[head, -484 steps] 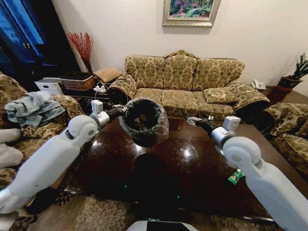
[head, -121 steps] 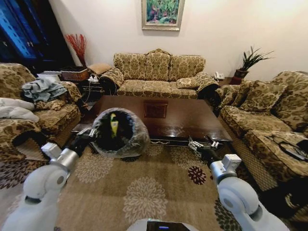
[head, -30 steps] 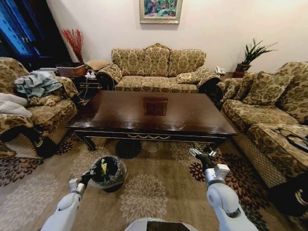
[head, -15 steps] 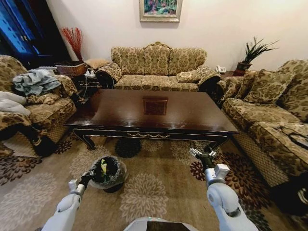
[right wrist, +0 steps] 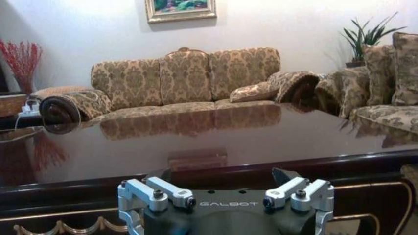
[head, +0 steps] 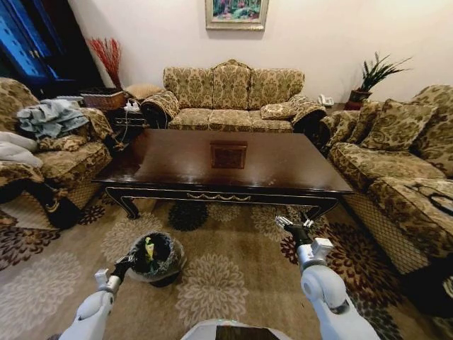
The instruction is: Move to the front of the table and place the trash on the table into the trash bin.
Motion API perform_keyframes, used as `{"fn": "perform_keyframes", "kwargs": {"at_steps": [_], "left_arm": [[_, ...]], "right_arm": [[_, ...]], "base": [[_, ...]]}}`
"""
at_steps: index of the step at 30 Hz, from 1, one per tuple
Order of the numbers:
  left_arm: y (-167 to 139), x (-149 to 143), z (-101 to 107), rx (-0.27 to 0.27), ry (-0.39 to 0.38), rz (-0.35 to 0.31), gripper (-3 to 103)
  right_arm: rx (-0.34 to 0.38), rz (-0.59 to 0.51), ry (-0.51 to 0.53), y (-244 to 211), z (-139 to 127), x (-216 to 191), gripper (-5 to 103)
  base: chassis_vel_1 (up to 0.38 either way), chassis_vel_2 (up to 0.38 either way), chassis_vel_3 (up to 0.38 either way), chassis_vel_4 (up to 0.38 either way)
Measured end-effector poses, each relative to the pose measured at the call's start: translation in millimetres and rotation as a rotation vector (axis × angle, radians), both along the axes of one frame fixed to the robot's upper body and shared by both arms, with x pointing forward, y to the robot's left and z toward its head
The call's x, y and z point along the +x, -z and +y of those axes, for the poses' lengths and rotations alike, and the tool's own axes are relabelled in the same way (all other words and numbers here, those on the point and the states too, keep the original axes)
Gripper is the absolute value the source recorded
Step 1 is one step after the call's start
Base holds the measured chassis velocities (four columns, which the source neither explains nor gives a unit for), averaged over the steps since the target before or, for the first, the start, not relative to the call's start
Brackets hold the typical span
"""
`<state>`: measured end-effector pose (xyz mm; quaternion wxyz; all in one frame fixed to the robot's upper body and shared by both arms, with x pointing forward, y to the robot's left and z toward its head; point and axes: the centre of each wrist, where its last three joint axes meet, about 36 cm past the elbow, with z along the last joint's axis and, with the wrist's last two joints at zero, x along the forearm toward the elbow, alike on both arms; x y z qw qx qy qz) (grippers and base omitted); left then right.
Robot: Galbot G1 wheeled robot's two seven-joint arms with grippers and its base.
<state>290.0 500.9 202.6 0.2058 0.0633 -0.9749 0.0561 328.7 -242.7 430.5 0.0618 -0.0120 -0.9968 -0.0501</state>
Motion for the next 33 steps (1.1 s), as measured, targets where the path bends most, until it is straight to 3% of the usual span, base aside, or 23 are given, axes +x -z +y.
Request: {"fn": "perform_keyframes", "kwargs": {"at_steps": [7,17,33], "left_arm": [[-2,4,17,0.003,-0.02,0.015,3],[6,0,8,-0.016,-0.025,0.023,3],[9,-1,11,-0.011,-0.043,0.03,3]], "right_arm": [[0.001,-0.001,0.009,4,-5,-4,100],[0.005,-0.008,0.021,7,-10,-7,100],[0.009,-0.013,0.022,9,-13,-8,100]], "base": [[0.0,0.0,0.0,0.0],[0.0,0.0,0.0,0.0],[0.0,0.0,0.0,0.0]]}}
